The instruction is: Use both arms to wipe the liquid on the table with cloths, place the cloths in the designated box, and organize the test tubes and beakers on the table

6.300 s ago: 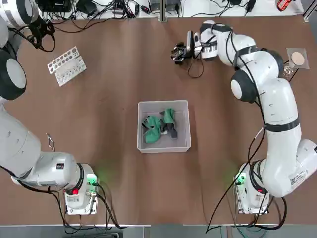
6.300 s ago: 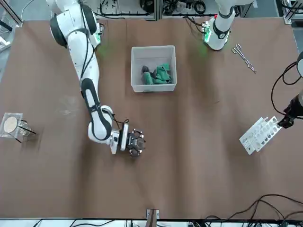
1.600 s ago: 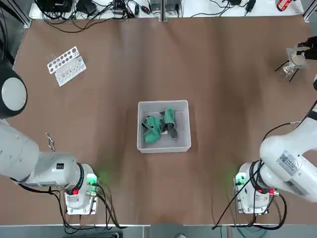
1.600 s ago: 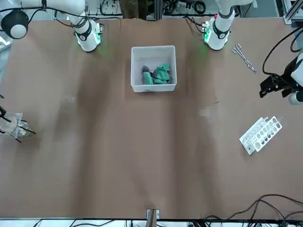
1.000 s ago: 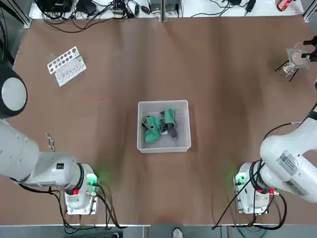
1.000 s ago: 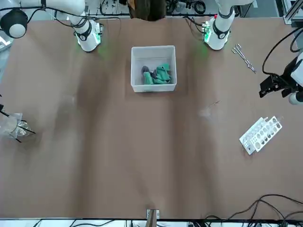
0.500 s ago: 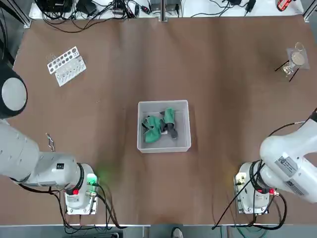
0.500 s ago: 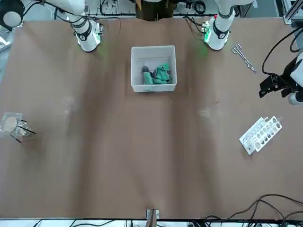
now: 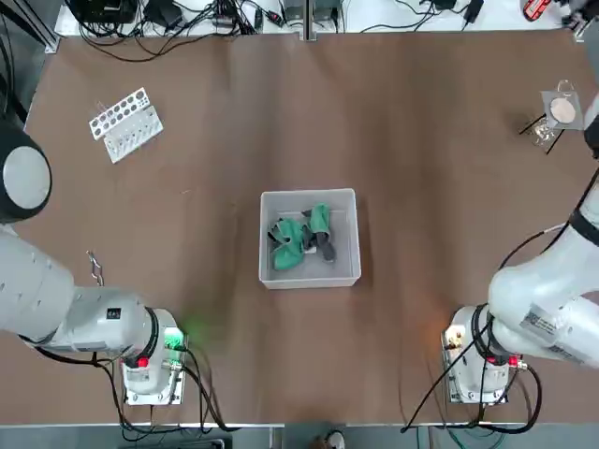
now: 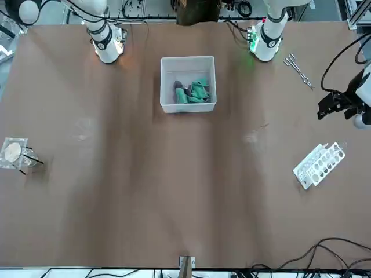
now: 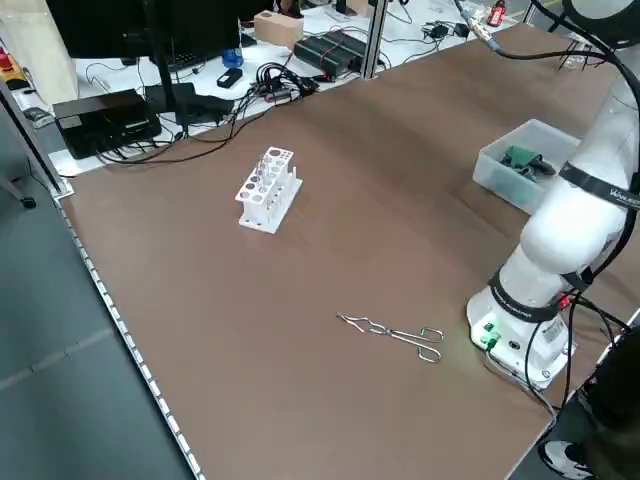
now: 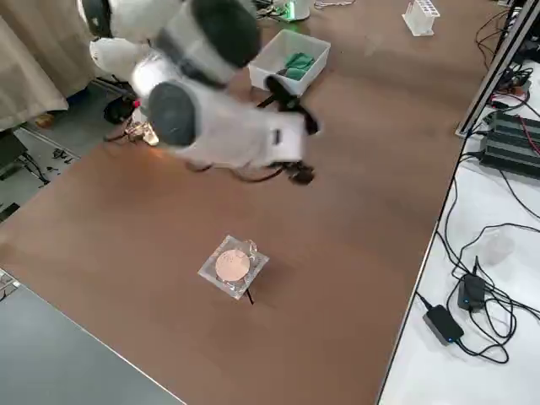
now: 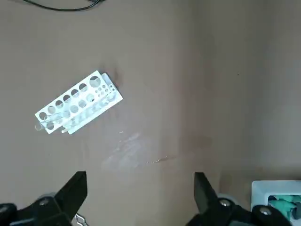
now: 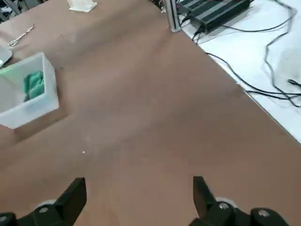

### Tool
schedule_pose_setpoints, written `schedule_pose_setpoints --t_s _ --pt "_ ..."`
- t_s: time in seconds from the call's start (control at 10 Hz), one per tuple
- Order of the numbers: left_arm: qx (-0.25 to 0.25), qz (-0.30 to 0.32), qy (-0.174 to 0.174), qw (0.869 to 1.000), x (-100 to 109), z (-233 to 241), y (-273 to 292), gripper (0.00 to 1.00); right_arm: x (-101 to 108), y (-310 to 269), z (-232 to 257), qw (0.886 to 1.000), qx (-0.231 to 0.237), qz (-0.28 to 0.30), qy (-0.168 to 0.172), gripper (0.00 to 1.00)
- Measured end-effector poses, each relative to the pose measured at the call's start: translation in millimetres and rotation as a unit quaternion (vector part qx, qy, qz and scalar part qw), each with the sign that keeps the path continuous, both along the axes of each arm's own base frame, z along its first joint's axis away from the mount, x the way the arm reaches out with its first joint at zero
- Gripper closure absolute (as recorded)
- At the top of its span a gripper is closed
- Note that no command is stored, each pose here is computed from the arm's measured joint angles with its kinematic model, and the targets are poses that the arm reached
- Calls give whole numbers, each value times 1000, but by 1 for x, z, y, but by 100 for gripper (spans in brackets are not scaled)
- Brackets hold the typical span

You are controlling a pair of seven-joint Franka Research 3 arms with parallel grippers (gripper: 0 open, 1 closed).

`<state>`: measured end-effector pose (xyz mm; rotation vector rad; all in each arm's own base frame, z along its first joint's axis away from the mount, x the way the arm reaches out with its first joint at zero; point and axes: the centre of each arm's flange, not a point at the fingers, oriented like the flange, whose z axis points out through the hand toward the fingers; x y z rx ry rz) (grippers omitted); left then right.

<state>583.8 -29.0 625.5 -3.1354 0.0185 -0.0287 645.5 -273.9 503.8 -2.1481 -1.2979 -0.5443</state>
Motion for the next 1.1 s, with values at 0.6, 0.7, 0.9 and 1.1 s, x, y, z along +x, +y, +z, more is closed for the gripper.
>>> schedule_pose_setpoints --t_s 0.6,0.7,0.9,1.1 --pt "0 4 1 1000 0 -1 5 0 70 245 2 988 -89 -59 115 0" --pt "0 4 1 1000 1 -1 5 0 72 268 0 983 -115 -72 125 0" --pt "0 5 1 1000 1 -1 6 0 72 295 -4 969 -169 -105 149 0" --pt "0 6 1 1000 1 -1 6 0 67 304 4 946 -228 -158 166 0"
